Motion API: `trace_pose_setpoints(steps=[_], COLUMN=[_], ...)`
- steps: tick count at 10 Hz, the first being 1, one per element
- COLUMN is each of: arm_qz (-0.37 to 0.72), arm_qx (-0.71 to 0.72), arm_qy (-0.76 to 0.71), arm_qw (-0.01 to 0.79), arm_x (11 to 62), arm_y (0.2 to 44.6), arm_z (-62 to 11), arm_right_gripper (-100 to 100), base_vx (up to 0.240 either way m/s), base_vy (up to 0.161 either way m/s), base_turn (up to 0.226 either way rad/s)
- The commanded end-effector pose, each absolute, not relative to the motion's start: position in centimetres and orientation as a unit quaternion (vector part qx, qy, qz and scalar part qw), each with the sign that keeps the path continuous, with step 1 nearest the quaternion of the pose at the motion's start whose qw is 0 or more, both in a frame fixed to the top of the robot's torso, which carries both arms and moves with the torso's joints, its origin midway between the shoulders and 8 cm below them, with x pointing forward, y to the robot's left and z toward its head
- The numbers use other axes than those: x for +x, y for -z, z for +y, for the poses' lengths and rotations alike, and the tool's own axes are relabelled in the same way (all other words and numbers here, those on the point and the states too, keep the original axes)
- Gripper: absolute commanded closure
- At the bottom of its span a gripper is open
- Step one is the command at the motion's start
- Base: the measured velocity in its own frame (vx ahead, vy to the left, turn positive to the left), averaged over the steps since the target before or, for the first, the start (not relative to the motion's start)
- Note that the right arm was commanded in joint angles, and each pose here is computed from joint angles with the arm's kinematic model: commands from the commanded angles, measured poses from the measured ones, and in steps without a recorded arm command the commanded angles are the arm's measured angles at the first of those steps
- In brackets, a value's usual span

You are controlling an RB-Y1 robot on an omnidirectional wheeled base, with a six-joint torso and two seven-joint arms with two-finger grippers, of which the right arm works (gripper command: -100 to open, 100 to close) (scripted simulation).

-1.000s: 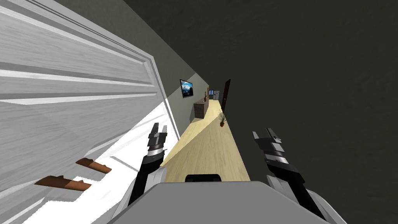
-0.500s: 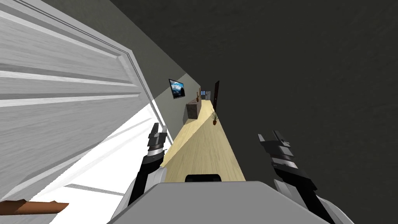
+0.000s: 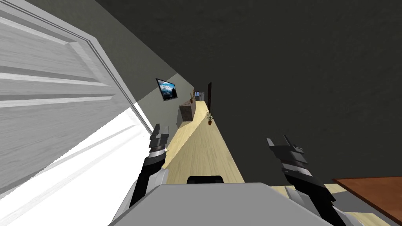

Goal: Pull the door open

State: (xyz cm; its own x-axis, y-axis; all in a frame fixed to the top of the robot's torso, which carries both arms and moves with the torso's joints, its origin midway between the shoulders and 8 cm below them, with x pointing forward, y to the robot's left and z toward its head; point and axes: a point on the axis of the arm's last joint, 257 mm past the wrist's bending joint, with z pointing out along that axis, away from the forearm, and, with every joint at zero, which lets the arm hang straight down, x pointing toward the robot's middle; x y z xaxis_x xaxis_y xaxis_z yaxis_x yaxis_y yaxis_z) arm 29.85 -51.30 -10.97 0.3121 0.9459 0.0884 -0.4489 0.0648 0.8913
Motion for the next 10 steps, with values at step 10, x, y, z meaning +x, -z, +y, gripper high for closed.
trace_pose_setpoints(steps=[10], arm_qz=[0.242], arm_qx=[0.487], arm_qy=[-0.486], arm_qw=[0.684], arm_x=[25.4], arm_y=[13.0], arm_z=[-57.9], arm_right_gripper=[-100], base_vx=[0.013], base_vy=[-0.006], base_turn=[-0.296])
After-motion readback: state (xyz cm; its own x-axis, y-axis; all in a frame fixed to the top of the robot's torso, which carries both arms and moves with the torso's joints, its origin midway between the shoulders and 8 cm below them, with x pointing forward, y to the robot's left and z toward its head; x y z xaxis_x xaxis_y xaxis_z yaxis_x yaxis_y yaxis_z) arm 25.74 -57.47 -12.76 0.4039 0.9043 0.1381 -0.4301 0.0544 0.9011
